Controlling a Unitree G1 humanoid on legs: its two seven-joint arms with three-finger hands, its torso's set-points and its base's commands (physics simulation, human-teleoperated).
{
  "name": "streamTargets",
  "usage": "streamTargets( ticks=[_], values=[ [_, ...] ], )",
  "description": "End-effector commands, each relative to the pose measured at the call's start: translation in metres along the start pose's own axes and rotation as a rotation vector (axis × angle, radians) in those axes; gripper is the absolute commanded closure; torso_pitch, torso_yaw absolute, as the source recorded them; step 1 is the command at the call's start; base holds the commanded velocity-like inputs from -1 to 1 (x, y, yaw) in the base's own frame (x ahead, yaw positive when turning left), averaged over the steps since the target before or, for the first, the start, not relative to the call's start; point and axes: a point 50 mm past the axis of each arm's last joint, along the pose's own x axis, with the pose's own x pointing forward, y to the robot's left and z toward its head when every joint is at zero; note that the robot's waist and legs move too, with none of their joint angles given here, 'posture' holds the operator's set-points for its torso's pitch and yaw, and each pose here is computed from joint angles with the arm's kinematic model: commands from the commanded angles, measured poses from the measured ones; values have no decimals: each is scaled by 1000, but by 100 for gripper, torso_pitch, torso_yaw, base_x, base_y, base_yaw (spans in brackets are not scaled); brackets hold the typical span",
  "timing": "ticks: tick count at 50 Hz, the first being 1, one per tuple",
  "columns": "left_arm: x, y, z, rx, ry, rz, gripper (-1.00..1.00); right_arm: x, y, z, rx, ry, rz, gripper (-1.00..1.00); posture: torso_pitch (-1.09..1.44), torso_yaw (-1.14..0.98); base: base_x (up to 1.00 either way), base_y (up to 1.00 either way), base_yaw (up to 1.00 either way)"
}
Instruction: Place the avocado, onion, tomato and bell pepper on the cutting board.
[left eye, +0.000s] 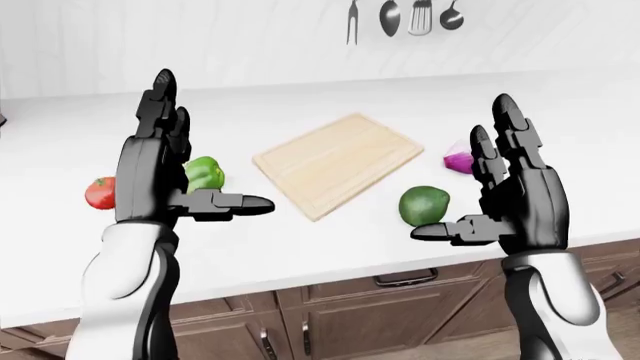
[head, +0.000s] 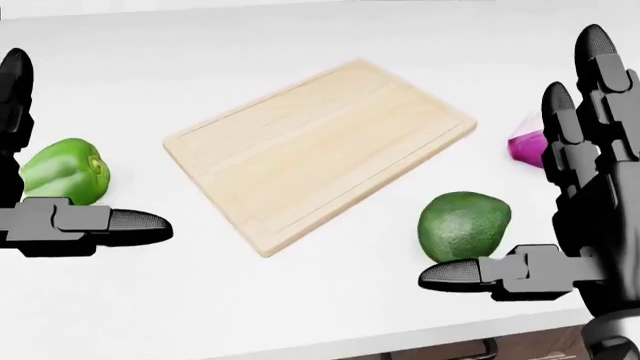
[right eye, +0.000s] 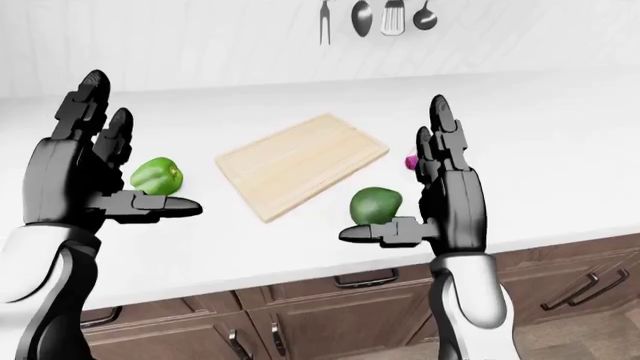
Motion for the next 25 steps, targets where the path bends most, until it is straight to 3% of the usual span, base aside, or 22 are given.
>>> streamTargets(
  ticks=[1,25],
  values=[
    [-1,5,15,16,-85,29,-100,0,4,15,-5,-85,17,-100,0,0,13,0,0],
    [1,7,16,16,-90,34,-100,1,4,20,-15,-110,30,-100,0,0,6,0,0]
  ],
)
